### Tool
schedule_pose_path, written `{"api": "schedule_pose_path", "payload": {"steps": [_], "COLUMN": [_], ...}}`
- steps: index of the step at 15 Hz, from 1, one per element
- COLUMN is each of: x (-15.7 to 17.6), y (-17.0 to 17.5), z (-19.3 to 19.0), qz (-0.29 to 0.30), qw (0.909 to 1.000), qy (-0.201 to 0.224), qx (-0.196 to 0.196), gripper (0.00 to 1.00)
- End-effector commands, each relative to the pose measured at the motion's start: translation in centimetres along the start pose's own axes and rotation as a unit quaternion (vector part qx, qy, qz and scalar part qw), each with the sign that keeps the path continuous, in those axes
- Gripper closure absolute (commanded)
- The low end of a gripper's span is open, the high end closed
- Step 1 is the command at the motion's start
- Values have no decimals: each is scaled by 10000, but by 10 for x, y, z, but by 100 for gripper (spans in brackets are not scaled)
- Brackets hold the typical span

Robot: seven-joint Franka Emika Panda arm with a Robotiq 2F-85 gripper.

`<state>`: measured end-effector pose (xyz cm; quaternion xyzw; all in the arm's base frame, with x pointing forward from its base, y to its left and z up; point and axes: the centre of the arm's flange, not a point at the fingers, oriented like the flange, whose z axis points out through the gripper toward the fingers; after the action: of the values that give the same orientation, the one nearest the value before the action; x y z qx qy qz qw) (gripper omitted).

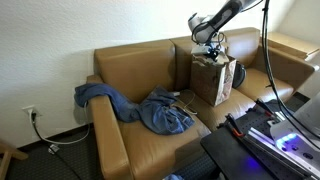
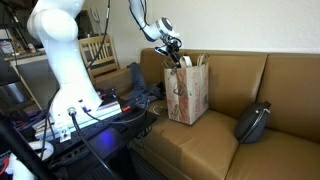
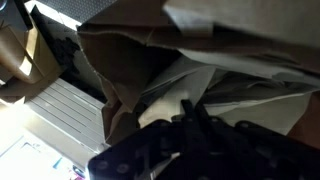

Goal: Put the towel into the brown paper bag and put it on top of the jeans on the couch

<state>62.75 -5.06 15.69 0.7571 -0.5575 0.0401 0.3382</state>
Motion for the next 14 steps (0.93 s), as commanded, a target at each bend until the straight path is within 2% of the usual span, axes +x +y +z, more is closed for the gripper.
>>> {"api": "schedule_pose_path", "payload": {"steps": [1,2,3,5,7,10,13,14], "x": [-4,-5,-7,-9,-9,-1,9,12], "y": [-42,-50,-52,-58,-55,-23,7,20], "z": [36,49,61,66,40,-35,-98,-119], "qz": [-260,-118,-4,214,428,511,539,560], "qw": [9977,9962,9945,9921,9900,9902,9814,9765], "qy": [-409,-519,-723,-1056,-1343,-999,-672,-547], "qx": [-480,-687,-763,-645,-100,829,1716,2008], "gripper": [99,71,69,56,40,20,1,0]}}
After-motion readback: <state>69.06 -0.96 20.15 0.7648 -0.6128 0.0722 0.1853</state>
